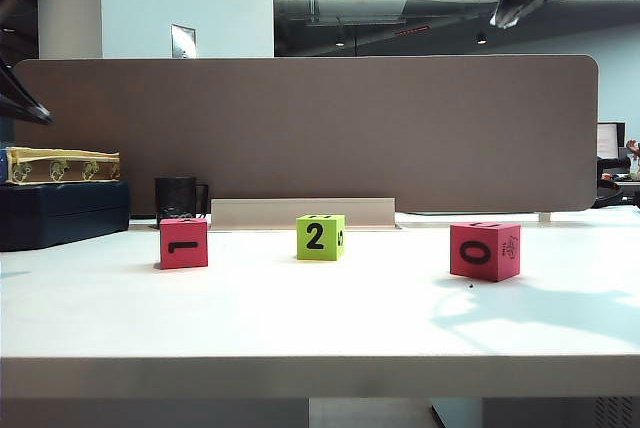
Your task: Select the appropriate blocks from the scattered letter blocks on the table and arrange them in a row to spell out "THU".
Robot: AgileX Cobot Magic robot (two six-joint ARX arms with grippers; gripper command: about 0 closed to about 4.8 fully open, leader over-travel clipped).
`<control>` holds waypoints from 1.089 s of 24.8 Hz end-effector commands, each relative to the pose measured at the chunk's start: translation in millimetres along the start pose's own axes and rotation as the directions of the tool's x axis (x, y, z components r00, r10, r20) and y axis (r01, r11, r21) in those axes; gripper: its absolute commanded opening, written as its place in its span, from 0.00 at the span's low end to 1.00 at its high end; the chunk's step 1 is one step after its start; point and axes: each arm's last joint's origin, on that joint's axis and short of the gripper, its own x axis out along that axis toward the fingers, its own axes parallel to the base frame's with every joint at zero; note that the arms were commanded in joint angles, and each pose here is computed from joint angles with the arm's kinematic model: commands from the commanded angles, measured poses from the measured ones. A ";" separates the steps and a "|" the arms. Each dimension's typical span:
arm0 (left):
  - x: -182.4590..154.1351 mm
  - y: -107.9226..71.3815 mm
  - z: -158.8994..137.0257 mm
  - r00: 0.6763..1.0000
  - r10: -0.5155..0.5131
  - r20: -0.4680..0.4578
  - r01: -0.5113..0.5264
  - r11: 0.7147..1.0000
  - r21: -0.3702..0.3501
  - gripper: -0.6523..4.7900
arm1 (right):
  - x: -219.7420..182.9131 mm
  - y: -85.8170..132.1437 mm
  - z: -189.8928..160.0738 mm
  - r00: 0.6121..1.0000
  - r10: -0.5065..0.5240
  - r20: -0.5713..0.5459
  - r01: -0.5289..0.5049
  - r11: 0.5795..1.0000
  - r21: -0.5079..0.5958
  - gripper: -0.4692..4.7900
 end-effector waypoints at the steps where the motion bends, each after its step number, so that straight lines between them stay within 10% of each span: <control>1: 18.1 -18.8 -2.3 0.996 0.089 0.027 -0.092 0.989 0.115 0.11 | 10.0 -1.5 1.9 1.000 -0.007 -0.021 0.007 1.000 -0.019 0.08; 10: 75.3 -78.9 -7.9 0.960 0.244 0.140 -0.280 0.881 0.382 0.11 | 52.6 -5.6 4.1 0.996 -0.035 -0.079 0.033 0.999 -0.027 0.08; 27: 156.0 -48.9 16.2 0.925 0.371 -0.084 -0.321 0.879 0.352 0.12 | 74.9 -7.7 8.4 0.995 -0.081 -0.050 0.078 0.995 -0.065 0.08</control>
